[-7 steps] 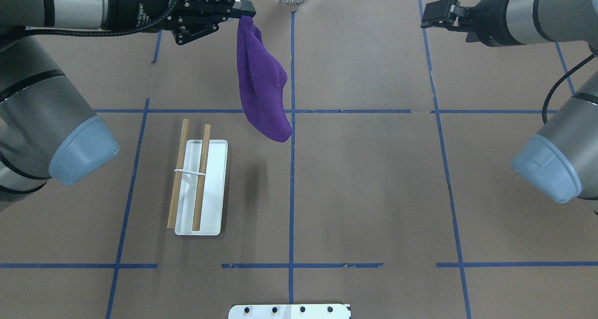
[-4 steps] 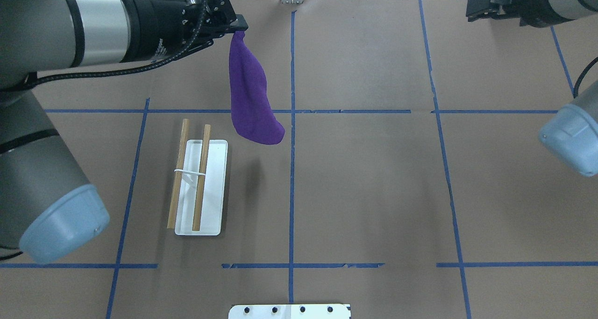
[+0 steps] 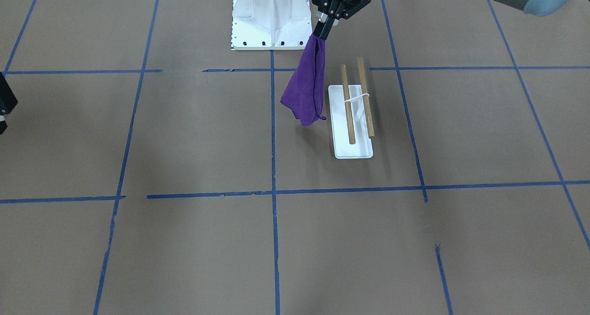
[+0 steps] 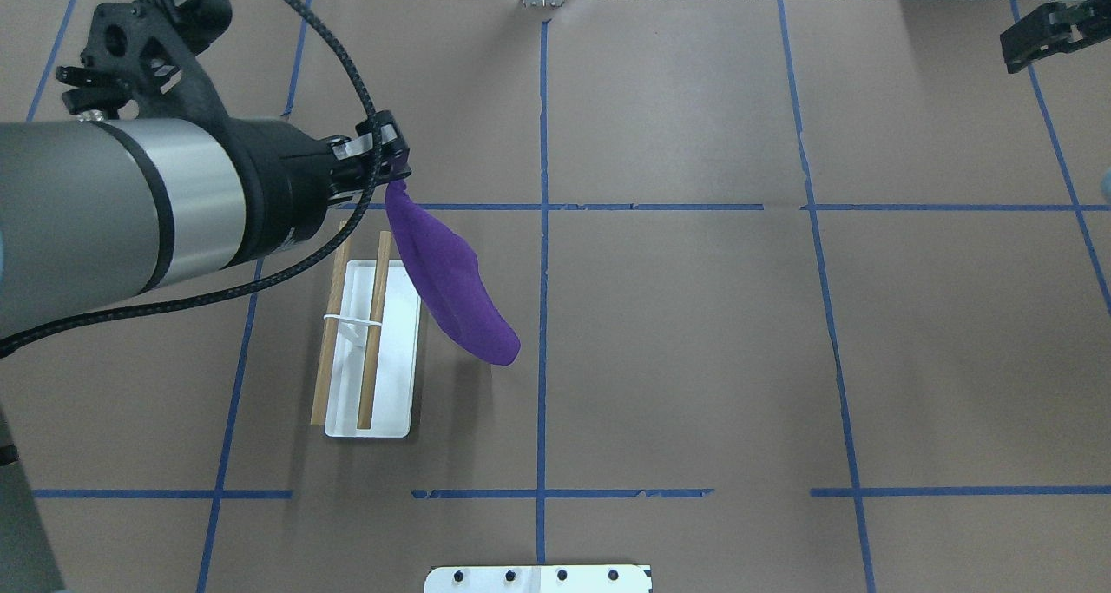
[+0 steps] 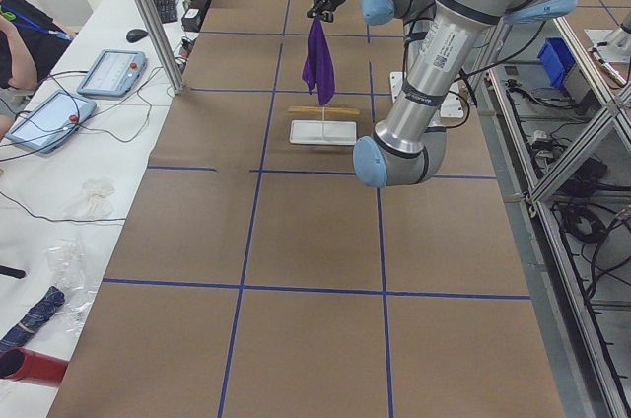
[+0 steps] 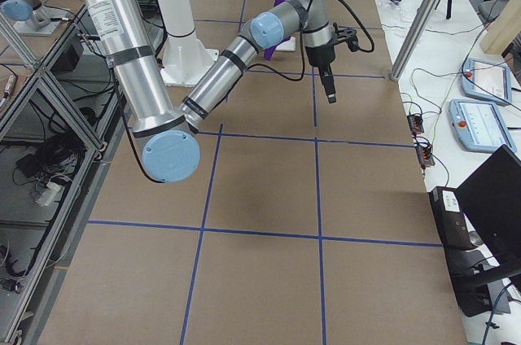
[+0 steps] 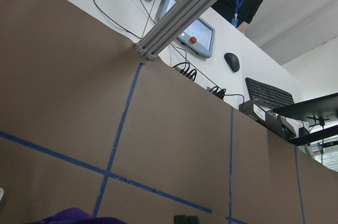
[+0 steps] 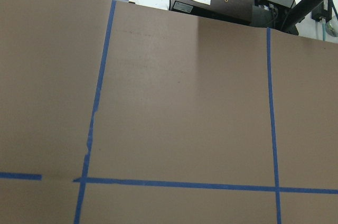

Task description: Hang towel on rack

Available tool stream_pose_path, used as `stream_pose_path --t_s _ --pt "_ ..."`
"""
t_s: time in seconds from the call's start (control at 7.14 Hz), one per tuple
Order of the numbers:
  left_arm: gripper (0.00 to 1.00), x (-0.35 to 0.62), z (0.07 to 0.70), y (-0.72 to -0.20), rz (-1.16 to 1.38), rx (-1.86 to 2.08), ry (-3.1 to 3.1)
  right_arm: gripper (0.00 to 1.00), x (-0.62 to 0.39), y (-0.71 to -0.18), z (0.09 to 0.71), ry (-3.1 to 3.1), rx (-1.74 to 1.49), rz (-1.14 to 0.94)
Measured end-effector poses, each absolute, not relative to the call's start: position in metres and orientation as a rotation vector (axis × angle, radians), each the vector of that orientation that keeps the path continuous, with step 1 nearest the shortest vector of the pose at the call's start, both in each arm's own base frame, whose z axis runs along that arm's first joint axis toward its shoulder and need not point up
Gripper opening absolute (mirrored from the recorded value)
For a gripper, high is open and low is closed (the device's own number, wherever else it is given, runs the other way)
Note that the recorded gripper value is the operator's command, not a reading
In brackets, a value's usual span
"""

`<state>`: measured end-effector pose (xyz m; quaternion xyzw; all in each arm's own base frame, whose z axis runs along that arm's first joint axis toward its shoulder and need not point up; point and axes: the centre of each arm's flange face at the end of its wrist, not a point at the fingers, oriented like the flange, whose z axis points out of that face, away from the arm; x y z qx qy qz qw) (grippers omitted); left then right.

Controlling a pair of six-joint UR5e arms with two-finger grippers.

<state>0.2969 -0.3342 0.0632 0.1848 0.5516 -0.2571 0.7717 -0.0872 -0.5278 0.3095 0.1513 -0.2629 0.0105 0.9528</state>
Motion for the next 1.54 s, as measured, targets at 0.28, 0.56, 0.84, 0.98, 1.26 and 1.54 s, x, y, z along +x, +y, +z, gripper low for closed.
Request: stream_pose_path --t_s 0.28,0.56,0.84,0.98,1.26,1.54 --pt "0.0 0.27 0.094 -0.318 -0.469 0.439 1.003 1.0 -0.05 -0.524 0.353 -0.564 0.246 -0.058" --pt "0.0 0.251 0.134 -0.319 -0.42 0.489 0.826 1.0 -0.035 -0.522 0.379 -0.593 0.204 -0.08" --pt "0.0 0.235 0.168 -0.328 -0.383 0.522 0.693 1.0 -0.028 -0.522 0.397 -0.611 0.174 -0.085" --pt "0.0 0.232 0.181 -0.333 -0.364 0.535 0.639 1.0 -0.025 -0.522 0.401 -0.614 0.168 -0.085" --pt "0.99 0.242 0.201 -0.344 -0.342 0.534 0.558 1.0 -0.024 -0.522 0.409 -0.613 0.153 -0.081" --pt "1.0 0.256 0.218 -0.355 -0.332 0.522 0.496 1.0 -0.023 -0.52 0.418 -0.608 0.14 -0.085"
